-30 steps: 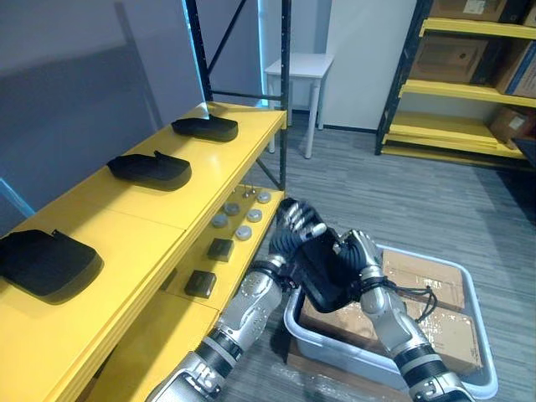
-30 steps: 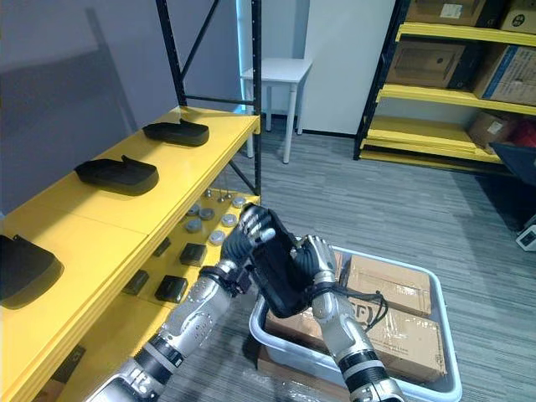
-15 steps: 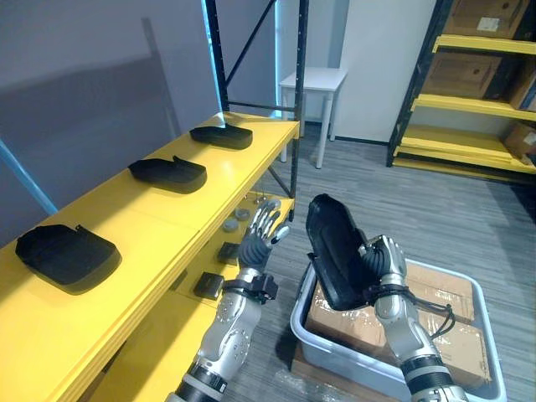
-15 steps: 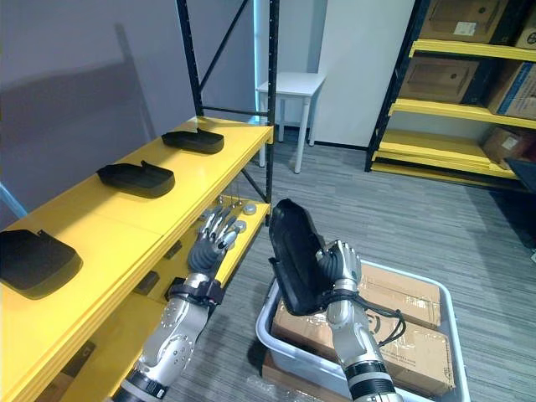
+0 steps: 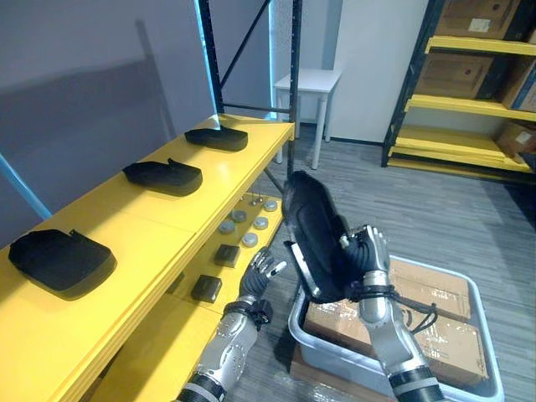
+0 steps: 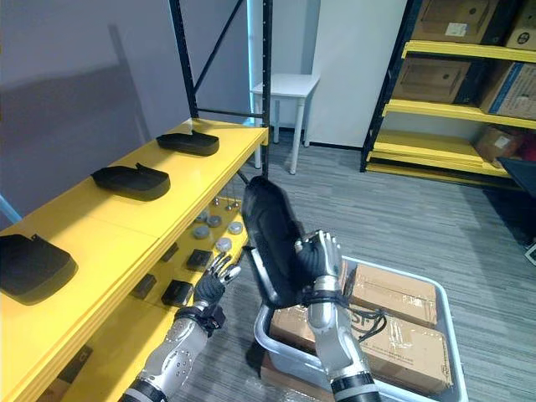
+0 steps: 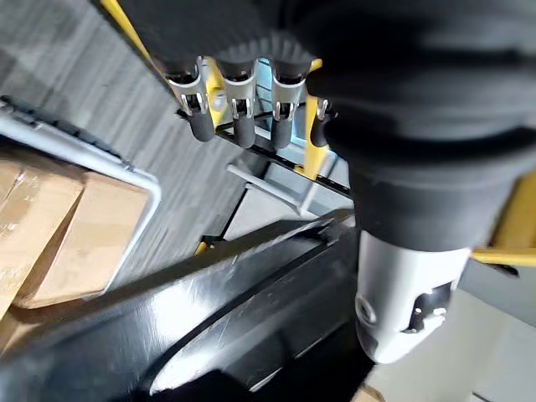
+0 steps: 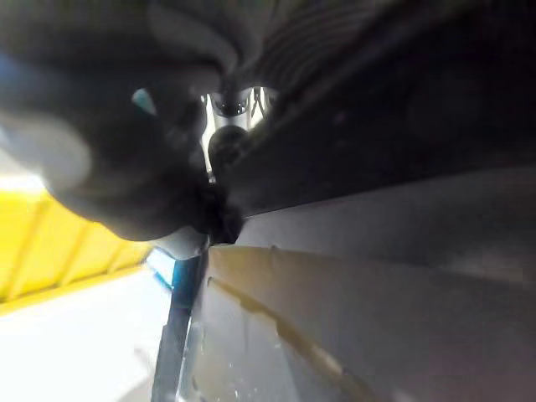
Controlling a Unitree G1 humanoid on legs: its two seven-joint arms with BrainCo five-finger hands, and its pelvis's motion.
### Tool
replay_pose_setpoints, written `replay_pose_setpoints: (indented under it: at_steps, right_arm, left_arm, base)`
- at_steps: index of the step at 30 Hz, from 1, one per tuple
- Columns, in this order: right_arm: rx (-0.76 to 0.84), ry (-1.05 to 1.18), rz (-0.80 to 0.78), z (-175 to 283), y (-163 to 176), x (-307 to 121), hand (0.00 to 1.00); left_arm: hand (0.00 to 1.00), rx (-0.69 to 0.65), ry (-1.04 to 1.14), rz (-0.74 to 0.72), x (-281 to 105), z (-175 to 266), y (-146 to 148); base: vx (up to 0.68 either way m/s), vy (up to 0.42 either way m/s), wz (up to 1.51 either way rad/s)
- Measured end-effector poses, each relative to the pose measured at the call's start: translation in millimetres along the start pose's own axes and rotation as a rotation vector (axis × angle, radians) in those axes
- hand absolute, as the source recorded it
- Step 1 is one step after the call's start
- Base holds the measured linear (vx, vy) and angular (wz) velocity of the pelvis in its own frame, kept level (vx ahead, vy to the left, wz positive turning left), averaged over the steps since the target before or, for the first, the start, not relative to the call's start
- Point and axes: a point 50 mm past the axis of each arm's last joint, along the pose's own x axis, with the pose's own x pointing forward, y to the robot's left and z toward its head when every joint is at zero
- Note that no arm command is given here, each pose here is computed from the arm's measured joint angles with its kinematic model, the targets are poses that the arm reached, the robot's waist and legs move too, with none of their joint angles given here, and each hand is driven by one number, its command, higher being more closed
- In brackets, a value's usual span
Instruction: Walk over and take plastic housings, then place them on the shelf
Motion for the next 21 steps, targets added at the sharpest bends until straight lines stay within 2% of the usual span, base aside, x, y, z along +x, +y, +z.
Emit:
replay_pose_setpoints:
  at_steps: [2,9,10,13,17,21]
  right_arm:
    - [0.026,-0.035,0.041,10.0,9.6,-3.2,1.00]
    - [0.137,-0.121,0.128,35.4,29.8,-13.3,1.00]
    - [0.166,-0.124,0.145,38.6,33.5,-15.2,1.00]
    - [0.203,-0.114,0.160,39.6,35.6,-16.6,1.00]
    - [0.259,-0.108,0.168,38.5,35.4,-18.1,1.00]
    - [0.316,-0.119,0.132,36.0,28.4,-18.0,1.00]
  left_arm:
    - [0.00,-0.014,0.003,-0.021,4.3,2.5,-6.8]
    - [0.00,-0.108,0.018,0.056,10.5,9.2,8.5]
    - [1.00,-0.129,0.033,0.067,10.0,7.6,12.5]
    - [1.00,-0.189,0.035,0.076,9.9,8.4,14.7]
    - [1.00,-0.344,-0.009,0.095,10.5,13.4,15.3]
    - [1.00,-0.432,-0.051,0.096,11.6,15.2,6.9]
  base:
    - [0.00,0.018,0.00]
    - [0.00,0.011,0.00]
    - [0.00,0.000,0.00]
    - [0.00,0.011,0.00]
    - [-0.02,0.022,0.23]
    - [-0.06,0.068,1.36]
